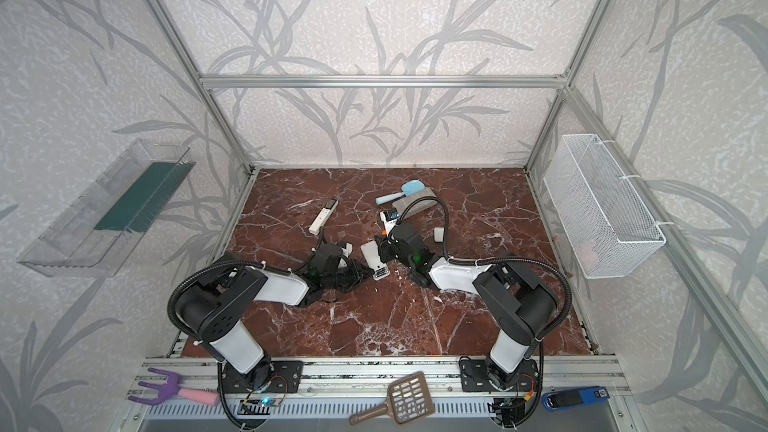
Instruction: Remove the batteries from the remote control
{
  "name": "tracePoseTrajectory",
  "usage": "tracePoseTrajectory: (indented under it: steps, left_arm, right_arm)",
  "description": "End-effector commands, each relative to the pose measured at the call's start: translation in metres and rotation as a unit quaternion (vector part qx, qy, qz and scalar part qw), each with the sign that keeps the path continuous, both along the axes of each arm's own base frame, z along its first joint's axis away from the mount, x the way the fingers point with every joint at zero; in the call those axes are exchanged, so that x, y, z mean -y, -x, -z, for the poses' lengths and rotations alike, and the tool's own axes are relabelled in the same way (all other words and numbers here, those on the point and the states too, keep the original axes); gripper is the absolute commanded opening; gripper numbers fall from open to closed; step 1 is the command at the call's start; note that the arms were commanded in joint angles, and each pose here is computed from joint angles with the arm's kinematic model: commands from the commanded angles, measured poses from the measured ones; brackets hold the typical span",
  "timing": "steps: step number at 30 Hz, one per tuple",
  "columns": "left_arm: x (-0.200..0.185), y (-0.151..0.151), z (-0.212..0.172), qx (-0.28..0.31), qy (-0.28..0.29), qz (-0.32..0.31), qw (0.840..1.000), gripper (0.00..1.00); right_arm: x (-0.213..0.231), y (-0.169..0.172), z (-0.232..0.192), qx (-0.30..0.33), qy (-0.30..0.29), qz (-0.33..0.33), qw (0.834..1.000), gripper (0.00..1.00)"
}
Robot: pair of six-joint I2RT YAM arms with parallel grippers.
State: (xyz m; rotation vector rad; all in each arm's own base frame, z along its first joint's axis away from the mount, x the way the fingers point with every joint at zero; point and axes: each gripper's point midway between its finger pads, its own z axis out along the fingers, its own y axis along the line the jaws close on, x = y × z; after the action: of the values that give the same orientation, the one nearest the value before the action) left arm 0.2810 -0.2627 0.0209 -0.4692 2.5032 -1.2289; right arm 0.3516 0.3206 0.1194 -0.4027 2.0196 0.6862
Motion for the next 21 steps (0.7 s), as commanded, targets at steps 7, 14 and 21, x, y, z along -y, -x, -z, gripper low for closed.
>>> tracePoseTrajectory:
  steps: [7, 14, 21]
  left_arm:
    - [-0.01, 0.019, 0.032, -0.046, -0.032, -0.008, 0.998, 0.17]
    - [-0.009, 0.019, 0.033, -0.047, -0.029, -0.009, 0.998, 0.16]
    - [-0.008, 0.018, 0.034, -0.048, -0.027, -0.01, 0.998, 0.17]
  right_arm:
    - [0.0, 0.005, -0.004, -0.039, -0.075, 0.011, 0.996, 0.0]
    - [0.009, -0.002, -0.013, -0.035, -0.104, 0.037, 0.993, 0.0]
    - [0.016, -0.008, -0.019, -0.036, -0.14, 0.056, 0.988, 0.0]
